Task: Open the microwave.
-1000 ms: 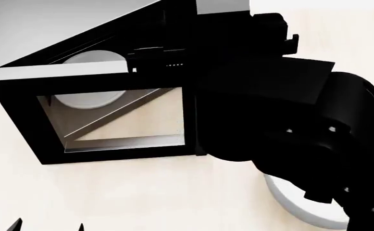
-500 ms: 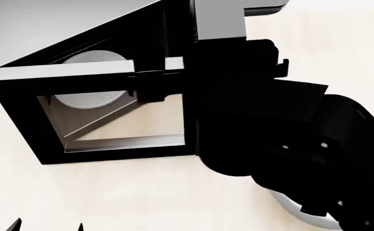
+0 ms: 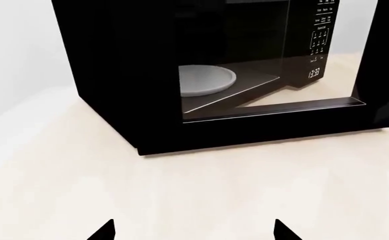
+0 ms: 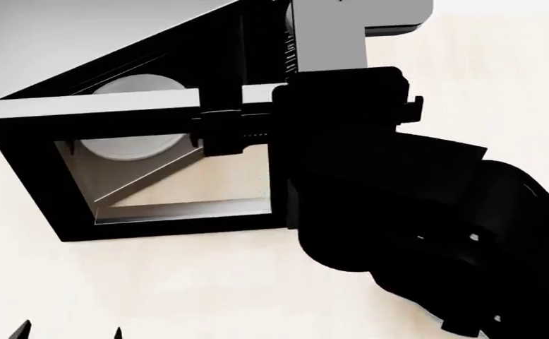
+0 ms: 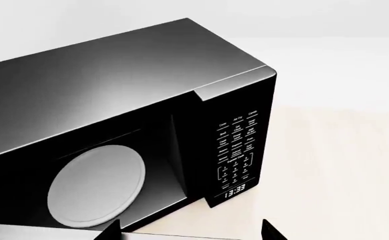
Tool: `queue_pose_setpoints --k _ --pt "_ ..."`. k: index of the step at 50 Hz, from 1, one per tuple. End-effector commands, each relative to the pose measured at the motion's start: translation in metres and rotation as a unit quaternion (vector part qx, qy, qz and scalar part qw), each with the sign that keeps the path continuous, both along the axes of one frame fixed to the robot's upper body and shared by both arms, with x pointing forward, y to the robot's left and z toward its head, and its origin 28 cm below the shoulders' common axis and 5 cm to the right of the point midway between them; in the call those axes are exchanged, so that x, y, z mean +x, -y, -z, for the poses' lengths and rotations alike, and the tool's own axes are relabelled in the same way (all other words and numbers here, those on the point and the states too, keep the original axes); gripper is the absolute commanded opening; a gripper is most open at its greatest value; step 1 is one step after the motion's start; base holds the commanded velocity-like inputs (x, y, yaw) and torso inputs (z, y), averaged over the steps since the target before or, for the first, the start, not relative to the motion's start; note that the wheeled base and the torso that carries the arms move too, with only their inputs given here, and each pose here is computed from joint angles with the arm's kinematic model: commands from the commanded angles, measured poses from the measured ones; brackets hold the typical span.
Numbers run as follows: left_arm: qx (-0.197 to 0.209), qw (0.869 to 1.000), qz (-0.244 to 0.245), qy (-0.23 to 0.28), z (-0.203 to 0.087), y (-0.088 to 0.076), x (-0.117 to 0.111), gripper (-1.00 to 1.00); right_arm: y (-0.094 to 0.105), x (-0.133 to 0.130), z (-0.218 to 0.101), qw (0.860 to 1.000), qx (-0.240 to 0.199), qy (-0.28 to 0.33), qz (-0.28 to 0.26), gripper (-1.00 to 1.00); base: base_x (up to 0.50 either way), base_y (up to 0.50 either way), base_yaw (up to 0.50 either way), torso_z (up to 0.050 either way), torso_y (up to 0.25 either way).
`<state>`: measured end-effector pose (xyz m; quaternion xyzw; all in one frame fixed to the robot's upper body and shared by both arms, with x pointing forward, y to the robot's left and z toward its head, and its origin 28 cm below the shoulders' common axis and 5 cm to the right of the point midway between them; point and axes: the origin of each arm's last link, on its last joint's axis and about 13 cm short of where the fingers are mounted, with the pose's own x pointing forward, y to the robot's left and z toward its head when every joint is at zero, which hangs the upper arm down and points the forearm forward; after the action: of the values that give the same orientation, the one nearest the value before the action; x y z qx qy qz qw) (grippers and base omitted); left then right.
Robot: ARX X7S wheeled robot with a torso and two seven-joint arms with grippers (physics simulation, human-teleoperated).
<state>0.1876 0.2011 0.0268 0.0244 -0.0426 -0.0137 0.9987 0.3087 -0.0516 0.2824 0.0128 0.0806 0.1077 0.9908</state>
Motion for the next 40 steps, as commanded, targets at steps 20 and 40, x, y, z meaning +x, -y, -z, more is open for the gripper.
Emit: queue_pose_setpoints --k 20,40 --pt "0.001 1.0 -0.001 -0.001 0.0 0.0 0.0 1.0 0.003 -0.009 0.041 0.998 0.003 -0.05 -0.031 1.0 0.0 0.0 0.0 0.0 -0.003" --pt "0.0 1.0 0.0 -0.001 -0.001 0.0 0.0 1.0 0.007 -0.018 0.059 0.997 0.023 -0.059 -0.045 1.0 0.0 0.0 0.0 -0.001 -0.004"
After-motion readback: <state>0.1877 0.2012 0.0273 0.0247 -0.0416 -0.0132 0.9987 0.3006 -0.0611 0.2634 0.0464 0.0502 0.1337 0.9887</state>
